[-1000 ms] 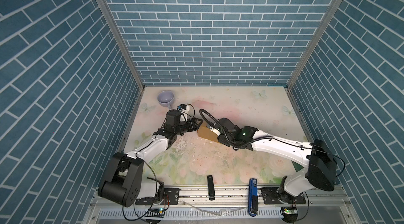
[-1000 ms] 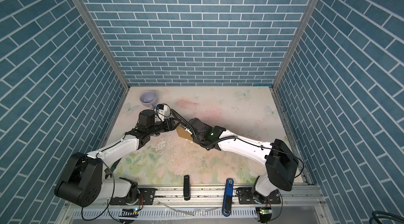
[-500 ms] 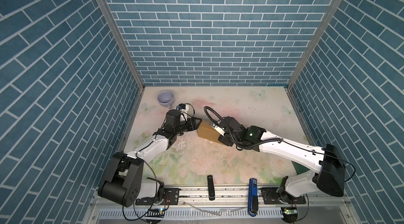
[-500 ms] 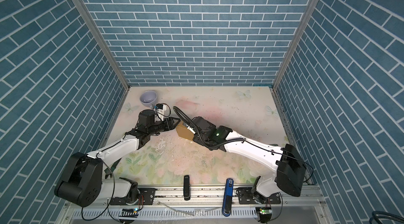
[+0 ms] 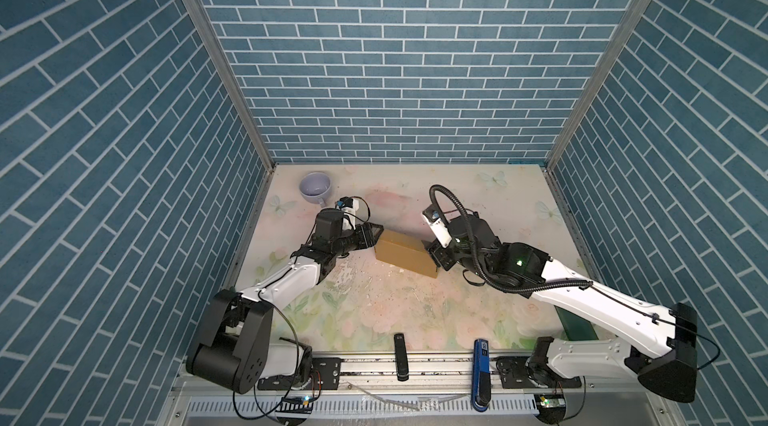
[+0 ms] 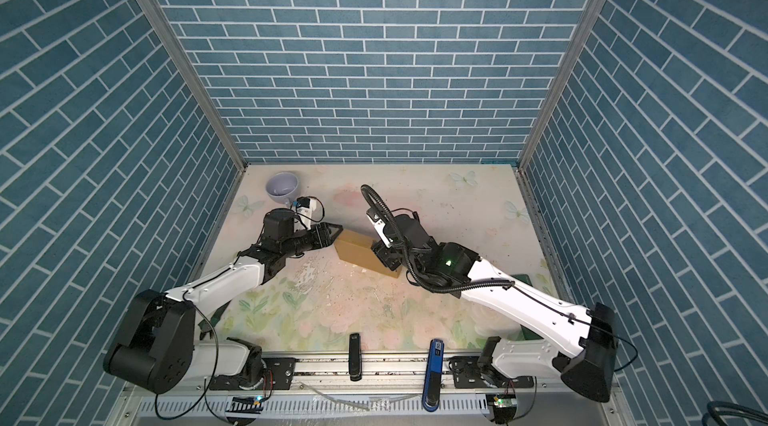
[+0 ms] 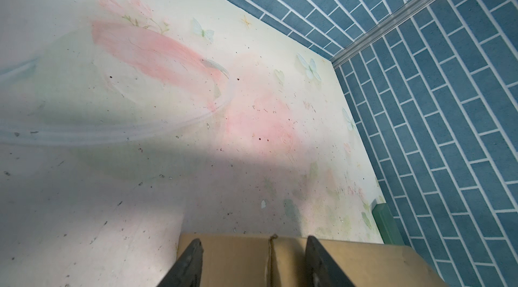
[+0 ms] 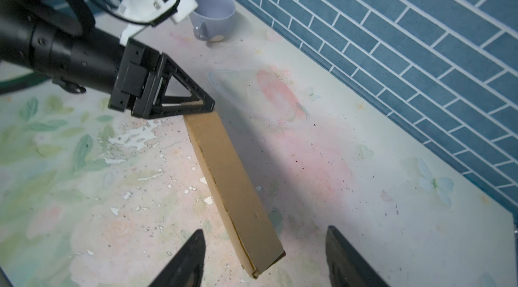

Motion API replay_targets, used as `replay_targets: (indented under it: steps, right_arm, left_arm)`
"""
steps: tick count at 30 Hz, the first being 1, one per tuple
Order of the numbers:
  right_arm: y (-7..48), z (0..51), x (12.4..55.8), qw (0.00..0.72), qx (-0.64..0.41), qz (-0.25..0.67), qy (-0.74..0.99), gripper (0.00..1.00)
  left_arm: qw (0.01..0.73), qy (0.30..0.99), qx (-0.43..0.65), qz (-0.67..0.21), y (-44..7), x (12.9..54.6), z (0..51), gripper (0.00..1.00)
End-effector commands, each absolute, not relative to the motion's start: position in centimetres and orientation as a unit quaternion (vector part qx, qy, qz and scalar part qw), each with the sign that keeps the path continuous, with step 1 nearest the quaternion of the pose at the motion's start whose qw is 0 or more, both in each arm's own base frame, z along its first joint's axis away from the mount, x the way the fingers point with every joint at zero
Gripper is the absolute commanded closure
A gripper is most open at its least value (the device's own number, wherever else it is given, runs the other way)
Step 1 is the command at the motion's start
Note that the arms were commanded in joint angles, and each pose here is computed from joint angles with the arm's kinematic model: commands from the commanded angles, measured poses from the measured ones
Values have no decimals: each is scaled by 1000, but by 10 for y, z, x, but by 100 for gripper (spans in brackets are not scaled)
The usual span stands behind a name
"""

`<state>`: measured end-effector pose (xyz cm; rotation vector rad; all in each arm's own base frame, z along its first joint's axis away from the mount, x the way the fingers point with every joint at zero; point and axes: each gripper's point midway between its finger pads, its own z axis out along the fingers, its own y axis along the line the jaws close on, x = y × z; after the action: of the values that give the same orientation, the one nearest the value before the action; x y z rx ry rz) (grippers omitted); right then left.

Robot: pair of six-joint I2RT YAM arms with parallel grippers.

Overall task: Fold the paper box
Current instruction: 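Withdraw the right gripper from the box toward its own side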

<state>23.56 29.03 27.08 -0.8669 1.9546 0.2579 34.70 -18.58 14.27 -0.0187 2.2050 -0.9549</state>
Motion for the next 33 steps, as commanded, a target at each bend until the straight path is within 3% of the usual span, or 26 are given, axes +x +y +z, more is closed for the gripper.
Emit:
replay_targets:
  steps: [1, 13, 33]
  right_arm:
    - [278, 277, 239, 468, -230, 164, 838, 36]
    - [238, 237, 243, 393, 39, 203, 896, 44]
    - [242, 183, 244, 332, 179, 324, 867, 45]
  left_arm:
    - [319, 888, -23, -330, -175, 338, 107, 41]
    - [325, 889, -19, -321, -178, 337, 111, 41]
    - [330, 893, -12, -305, -183, 334, 110, 41]
